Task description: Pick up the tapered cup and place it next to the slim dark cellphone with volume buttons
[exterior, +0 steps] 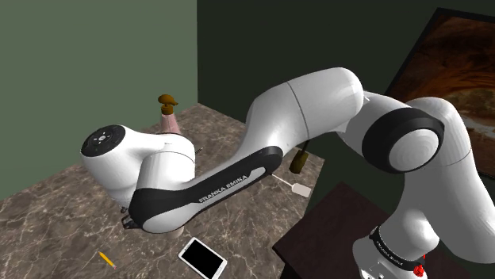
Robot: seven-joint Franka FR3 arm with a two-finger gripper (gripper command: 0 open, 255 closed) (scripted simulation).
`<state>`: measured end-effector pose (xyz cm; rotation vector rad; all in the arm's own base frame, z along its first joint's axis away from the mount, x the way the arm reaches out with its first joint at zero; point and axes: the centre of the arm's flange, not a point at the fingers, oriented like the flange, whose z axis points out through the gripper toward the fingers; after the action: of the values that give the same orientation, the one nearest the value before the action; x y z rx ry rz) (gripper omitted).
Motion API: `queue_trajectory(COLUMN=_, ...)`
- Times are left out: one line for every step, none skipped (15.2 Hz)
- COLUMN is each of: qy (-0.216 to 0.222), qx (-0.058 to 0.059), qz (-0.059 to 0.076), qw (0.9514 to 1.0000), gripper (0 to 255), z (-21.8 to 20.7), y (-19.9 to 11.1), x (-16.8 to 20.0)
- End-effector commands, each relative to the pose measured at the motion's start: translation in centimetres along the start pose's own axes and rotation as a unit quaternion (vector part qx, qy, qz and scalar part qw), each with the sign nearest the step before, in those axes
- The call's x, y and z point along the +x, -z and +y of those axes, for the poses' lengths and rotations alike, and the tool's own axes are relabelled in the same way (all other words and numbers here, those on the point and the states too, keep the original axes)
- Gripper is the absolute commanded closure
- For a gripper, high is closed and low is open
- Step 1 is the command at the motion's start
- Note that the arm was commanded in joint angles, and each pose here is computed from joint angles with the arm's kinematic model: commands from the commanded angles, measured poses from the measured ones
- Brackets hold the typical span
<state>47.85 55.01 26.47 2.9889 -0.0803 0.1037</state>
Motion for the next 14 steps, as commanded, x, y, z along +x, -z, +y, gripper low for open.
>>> queue_trajectory(qy=0.000, qx=0.000, qz=0.000, qw=1.0000, gripper=255, z=0.0, y=-0.2, x=0.0)
queue_trajectory(qy=0.000, qx=0.000, qz=0.000, qw=1.0000, gripper=255, z=0.0, y=-0.2, x=0.0)
queue_trajectory(qy=0.000, qx=0.000, qz=0.000, qw=1.0000, gripper=255, z=0.0, y=-0.2, x=0.0)
queue_trajectory(qy=0.000, qx=0.000, qz=0.000, qw=1.0000, gripper=255, z=0.0, y=-0.2, x=0.0)
queue_trajectory(qy=0.000, qx=0.000, qz=0.000, qw=1.0000, gripper=255, z=0.0, y=-0.2, x=0.0)
queue_trajectory(qy=0.000, qx=0.000, qz=0.000, qw=1.0000, gripper=255, z=0.0, y=-0.2, x=0.0)
queue_trajectory(qy=0.000, qx=0.000, qz=0.000, qw=1.0000, gripper=255, z=0.0, y=-0.2, x=0.0)
queue_trajectory(qy=0.000, qx=0.000, qz=0.000, qw=1.0000, gripper=0, z=0.0, y=-0.2, x=0.0)
queue_trajectory(qy=0.000, qx=0.000, qz=0.000, qw=1.0000, gripper=0, z=0.0, y=-0.2, x=0.0)
queue_trajectory(qy=0.000, qx=0.000, qz=0.000, qw=1.0000, gripper=0, z=0.0, y=-0.2, x=0.0)
queue_trajectory(qy=0.000, qx=0.000, qz=0.000, qw=1.0000, gripper=0, z=0.0, y=-0.2, x=0.0)
queue_trajectory(qy=0.000, qx=0.000, qz=0.000, qw=1.0000, gripper=0, z=0.0, y=-0.2, x=0.0)
queue_trajectory(qy=0.000, qx=0.000, qz=0.000, qw=1.0000, gripper=0, z=0.0, y=-0.2, x=0.0)
queue_trajectory(qy=0.000, qx=0.000, qz=0.000, qw=1.0000, gripper=0, z=0.0, y=1.1, x=0.0)
